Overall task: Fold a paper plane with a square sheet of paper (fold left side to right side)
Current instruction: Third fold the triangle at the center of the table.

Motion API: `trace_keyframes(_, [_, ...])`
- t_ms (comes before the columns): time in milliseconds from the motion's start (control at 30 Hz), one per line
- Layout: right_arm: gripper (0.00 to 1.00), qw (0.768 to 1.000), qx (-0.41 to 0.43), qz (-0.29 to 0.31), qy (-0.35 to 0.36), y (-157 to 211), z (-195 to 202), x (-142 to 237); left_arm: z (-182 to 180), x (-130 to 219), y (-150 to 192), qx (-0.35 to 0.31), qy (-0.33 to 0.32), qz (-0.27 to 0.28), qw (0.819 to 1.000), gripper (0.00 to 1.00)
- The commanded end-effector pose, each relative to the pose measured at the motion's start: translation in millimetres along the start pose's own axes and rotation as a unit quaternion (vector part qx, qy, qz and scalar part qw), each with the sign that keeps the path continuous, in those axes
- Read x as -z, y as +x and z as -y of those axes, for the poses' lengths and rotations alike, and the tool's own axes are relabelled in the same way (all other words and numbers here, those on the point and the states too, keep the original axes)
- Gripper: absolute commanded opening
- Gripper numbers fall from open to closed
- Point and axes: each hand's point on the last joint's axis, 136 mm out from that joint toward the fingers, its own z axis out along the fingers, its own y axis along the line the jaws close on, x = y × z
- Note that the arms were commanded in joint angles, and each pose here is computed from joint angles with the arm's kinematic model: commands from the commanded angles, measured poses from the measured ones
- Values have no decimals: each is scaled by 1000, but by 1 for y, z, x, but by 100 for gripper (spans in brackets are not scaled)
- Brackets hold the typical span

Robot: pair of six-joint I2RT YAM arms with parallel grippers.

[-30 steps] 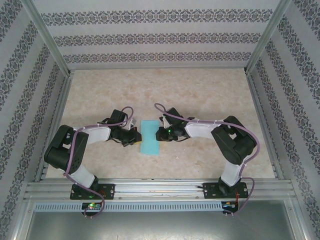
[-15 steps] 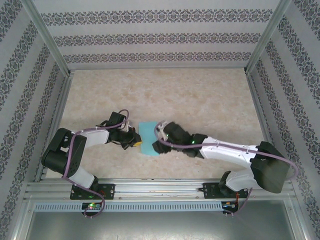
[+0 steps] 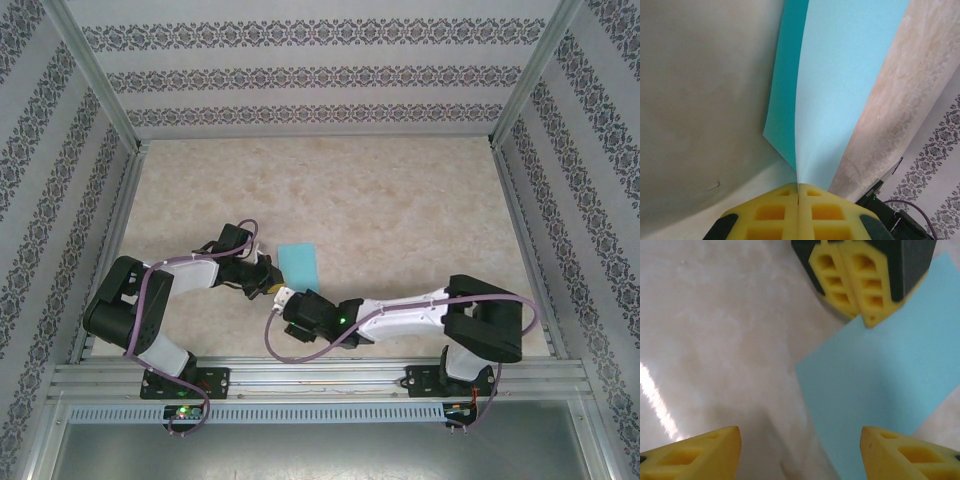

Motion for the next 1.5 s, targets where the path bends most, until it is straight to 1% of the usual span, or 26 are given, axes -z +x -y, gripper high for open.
trace_keyframes(0, [65,999,12,28,28,-28,7,-4,6,-2,2,-7,12,-5,1000,0])
trace_keyframes(133, [59,999,8,24,32,-32,9,-13,5,-3,3,-7,11,-8,1000,0])
trace_keyframes(300, [46,1000,-3,22,23,-31,9,-15,4,-3,3,-8,8,-9,1000,0])
trace_keyframes(400, [33,1000,-6,17,15,-29,8,-16,4,-4,3,-10,8,-10,1000,0])
trace_keyframes(433, [28,1000,-7,15,11,-28,7,-16,5,-4,3,-11,9,-10,1000,1])
trace_keyframes(467, [22,1000,-8,13,9,-27,7,-16,5,-3,3,-10,8,-10,1000,4])
trace_keyframes(533, [3,1000,-14,8,4,-24,7,-17,8,-2,2,-16,10,-9,1000,13])
trace_keyframes(567, [0,1000,-19,6,1,-23,7,-17,9,-1,2,-18,9,-8,1000,14])
trace_keyframes(633, [0,999,-31,4,-7,-21,7,-17,12,3,2,-27,8,-6,1000,18])
trace_keyframes(733, [0,998,-53,4,-22,-20,7,-15,16,13,0,-44,-4,2,999,31])
trace_keyframes(767, [0,998,-61,5,-29,-20,7,-14,17,18,-1,-47,-6,5,999,34])
trace_keyframes(900, [0,993,-101,8,-65,-19,6,-10,25,44,-8,-67,-4,24,997,41])
trace_keyframes(967, [0,989,-123,9,-82,-16,5,-10,30,54,-12,-84,-5,28,996,42])
trace_keyframes(1067, [0,983,-149,17,-105,-17,4,-9,38,56,-18,-111,-7,26,993,39])
trace_keyframes(1133, [0,980,-158,21,-118,-18,4,-7,41,52,-23,-119,-5,19,993,31])
trace_keyframes(1267, [0,974,-175,25,-141,-20,4,-7,47,36,-31,-134,6,-3,991,22])
trace_keyframes(1467, [0,971,-187,21,-151,-20,6,-9,45,6,-43,-149,-7,-37,988,15])
